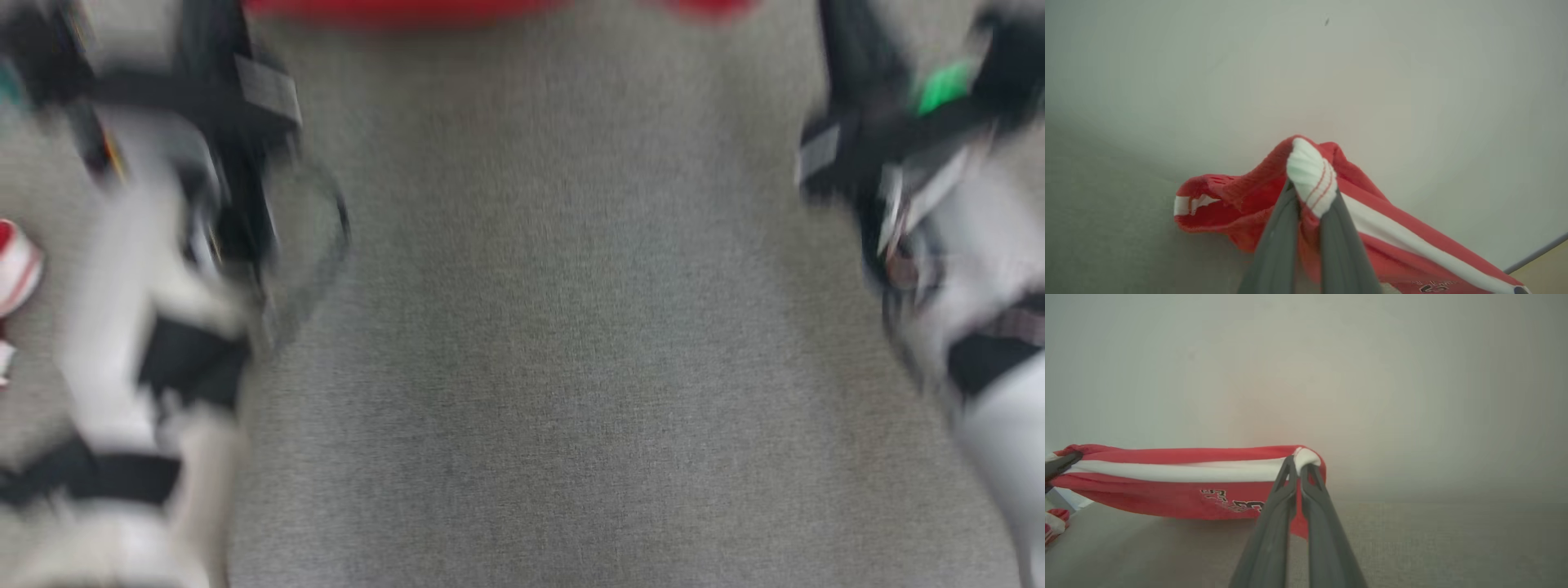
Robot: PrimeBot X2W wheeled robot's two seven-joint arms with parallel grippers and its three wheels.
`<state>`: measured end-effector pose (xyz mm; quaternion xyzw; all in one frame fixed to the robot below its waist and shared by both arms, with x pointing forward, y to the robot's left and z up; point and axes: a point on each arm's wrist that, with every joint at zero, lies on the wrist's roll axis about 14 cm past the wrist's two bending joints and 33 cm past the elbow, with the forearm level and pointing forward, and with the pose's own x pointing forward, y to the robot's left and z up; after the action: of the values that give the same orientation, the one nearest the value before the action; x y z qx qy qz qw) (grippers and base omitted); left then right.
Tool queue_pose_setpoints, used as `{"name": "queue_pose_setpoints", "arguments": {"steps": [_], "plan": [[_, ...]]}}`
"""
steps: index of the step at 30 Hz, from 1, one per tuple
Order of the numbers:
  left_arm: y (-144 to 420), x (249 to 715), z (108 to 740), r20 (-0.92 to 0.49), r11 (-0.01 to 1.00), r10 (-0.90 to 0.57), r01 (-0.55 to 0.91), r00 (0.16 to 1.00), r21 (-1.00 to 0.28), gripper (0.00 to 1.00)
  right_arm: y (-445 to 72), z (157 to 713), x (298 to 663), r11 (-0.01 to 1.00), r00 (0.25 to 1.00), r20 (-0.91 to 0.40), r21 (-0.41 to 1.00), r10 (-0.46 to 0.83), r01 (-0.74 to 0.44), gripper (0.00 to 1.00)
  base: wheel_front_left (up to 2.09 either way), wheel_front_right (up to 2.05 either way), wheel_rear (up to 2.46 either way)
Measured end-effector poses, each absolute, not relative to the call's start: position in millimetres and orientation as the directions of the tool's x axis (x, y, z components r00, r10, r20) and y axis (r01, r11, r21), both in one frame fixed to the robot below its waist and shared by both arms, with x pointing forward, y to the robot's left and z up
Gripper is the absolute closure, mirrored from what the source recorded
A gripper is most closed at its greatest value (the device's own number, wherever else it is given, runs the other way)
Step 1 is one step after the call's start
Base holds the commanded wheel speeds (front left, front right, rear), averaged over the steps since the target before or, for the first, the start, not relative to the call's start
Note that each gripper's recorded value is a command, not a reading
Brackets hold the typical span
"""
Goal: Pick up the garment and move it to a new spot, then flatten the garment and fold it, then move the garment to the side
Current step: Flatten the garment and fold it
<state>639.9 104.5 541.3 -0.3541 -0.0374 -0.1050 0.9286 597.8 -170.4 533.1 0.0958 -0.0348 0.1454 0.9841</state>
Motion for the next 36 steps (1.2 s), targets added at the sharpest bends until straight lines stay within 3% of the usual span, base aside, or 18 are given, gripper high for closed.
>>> {"name": "queue_pose_setpoints", "arguments": {"steps": [1,6,7,15,23,30,36], "plan": [[104,640,541,0.144,0.727,-0.168,0.221,0.975,-0.65,1.0,-170,533,598,0.939,0.955,0.096,0.178,0.28,-0.293,1.0,0.0,0.0,0.0],[109,570,500,0.067,0.703,-0.151,0.154,0.986,-0.694,1.0,-172,494,533,0.931,0.958,0.011,0.232,0.287,-0.282,1.0,0.0,0.0,0.0],[114,543,488,0.034,0.692,-0.122,0.109,0.992,-0.714,1.0,-169,478,506,0.928,0.956,-0.029,0.249,0.293,-0.277,1.0,0.0,0.0,0.0],[129,448,453,-0.09,0.672,-0.052,-0.032,0.995,-0.74,1.0,-164,440,422,0.931,0.954,-0.128,0.285,0.272,-0.227,1.0,0.0,0.0,0.0],[134,374,434,-0.164,0.719,-0.048,-0.08,0.985,-0.69,1.0,-155,410,345,0.941,0.926,-0.25,0.258,0.282,-0.217,1.0,0.0,0.0,0.0],[145,352,430,-0.178,0.751,-0.019,-0.103,0.984,-0.652,1.0,-145,411,325,0.938,0.923,-0.266,0.281,0.28,-0.203,1.0,0.0,0.0,0.0],[148,364,449,-0.102,0.778,-0.026,-0.044,0.994,-0.626,1.0,-140,445,350,0.934,0.94,-0.161,0.25,0.302,-0.257,1.0,0.0,0.0,0.0]]}}
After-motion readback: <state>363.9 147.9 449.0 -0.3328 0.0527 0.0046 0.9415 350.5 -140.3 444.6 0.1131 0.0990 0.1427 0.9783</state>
